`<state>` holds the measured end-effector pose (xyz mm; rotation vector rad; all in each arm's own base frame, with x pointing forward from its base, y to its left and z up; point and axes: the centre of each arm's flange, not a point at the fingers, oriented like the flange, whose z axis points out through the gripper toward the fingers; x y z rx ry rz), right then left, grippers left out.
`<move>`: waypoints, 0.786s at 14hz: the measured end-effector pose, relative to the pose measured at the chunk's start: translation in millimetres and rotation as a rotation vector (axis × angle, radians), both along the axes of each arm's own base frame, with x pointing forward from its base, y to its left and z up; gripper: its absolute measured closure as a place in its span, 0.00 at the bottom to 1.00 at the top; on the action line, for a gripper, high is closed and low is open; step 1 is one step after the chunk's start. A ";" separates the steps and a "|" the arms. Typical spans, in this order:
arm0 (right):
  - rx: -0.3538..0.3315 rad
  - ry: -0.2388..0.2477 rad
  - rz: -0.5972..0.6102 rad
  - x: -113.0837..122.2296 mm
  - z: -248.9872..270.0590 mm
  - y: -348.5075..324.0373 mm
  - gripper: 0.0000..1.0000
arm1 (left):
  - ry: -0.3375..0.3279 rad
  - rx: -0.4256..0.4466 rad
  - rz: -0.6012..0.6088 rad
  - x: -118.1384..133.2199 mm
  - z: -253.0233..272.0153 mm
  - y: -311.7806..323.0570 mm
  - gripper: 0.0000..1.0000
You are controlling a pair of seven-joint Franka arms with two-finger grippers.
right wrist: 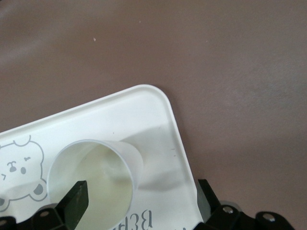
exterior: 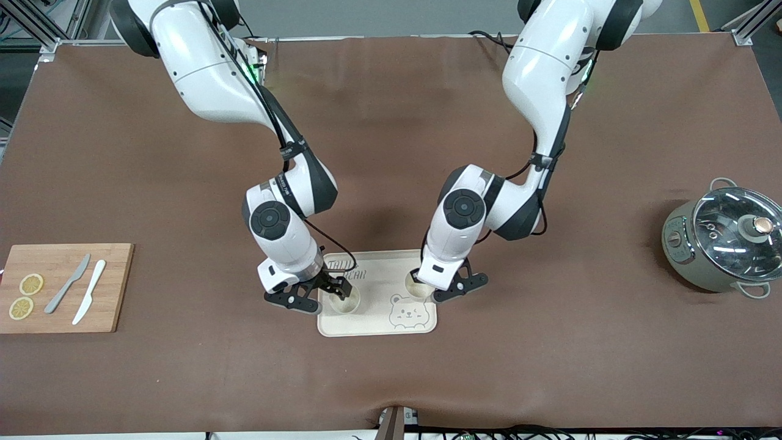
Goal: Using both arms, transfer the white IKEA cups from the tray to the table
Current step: 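Close the left gripper on its cup while the right gripper grasps the other, then lift the cup with the left gripper while the right gripper carries its cup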
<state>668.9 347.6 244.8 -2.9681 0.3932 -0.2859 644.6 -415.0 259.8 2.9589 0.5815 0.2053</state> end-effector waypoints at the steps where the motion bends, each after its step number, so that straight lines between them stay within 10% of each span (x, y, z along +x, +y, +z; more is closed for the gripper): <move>1: -0.001 0.002 0.001 -1.7 -5.2 2.7 0.00 | -0.003 -0.001 0.004 1.9 6.8 2.8 0.97; 9: -0.009 0.015 0.009 -6.9 -25.1 9.0 0.00 | 0.041 0.032 0.091 27.1 48.0 62.4 0.97; 11: -0.008 0.013 0.009 -6.5 -24.3 9.1 0.19 | 0.056 0.057 0.122 34.7 52.3 84.4 0.97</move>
